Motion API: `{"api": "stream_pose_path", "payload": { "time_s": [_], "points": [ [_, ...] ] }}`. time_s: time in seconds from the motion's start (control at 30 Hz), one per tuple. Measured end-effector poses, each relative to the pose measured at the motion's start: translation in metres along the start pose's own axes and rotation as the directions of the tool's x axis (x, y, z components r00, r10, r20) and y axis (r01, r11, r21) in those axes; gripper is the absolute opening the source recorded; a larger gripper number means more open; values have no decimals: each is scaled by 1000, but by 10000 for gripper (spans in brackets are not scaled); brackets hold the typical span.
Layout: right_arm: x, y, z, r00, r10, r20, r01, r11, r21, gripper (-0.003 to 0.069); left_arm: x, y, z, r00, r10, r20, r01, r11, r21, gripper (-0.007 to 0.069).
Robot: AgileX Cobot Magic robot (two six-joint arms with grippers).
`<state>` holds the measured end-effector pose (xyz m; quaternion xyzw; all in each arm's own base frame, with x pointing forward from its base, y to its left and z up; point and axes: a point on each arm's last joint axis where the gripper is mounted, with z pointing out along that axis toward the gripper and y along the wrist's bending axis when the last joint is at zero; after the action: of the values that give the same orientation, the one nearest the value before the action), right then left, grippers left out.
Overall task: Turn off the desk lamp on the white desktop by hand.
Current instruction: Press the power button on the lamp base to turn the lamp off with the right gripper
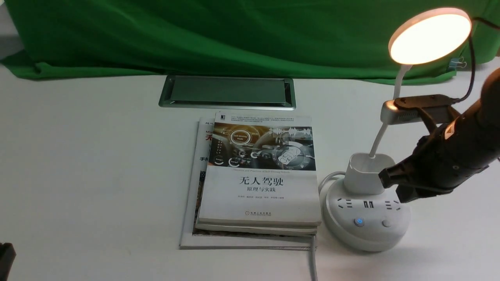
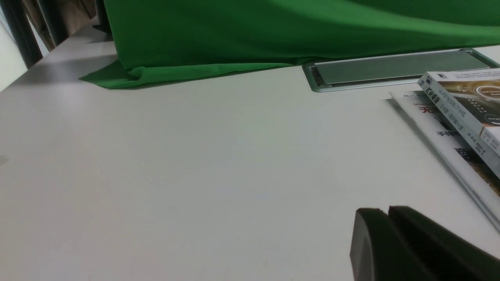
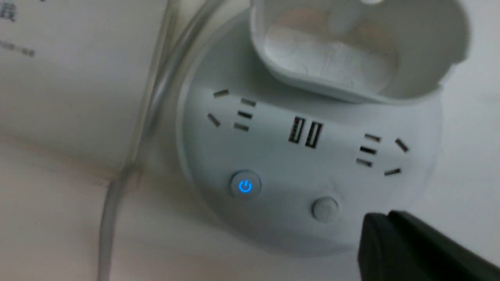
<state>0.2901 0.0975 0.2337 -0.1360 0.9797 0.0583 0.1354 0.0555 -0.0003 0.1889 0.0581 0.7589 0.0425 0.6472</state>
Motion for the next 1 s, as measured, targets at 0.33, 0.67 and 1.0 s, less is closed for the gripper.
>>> {"api": "stream_pose_path", "payload": {
  "time_s": [0.33,0.67,1.0],
  "points": [
    [1,3,16,998,7,-63,-7,1000,-12,44,0,0,0,1000,1,0,-1,1000,0,20],
    [-2,4,35,995,32,-93,-35,999,-32,47,0,0,0,1000,1,0,-1,1000,0,20],
    [-2,4,44,993,38,-111,-42,999,-33,48,0,0,0,1000,1,0,-1,1000,0,20]
  ]
}}
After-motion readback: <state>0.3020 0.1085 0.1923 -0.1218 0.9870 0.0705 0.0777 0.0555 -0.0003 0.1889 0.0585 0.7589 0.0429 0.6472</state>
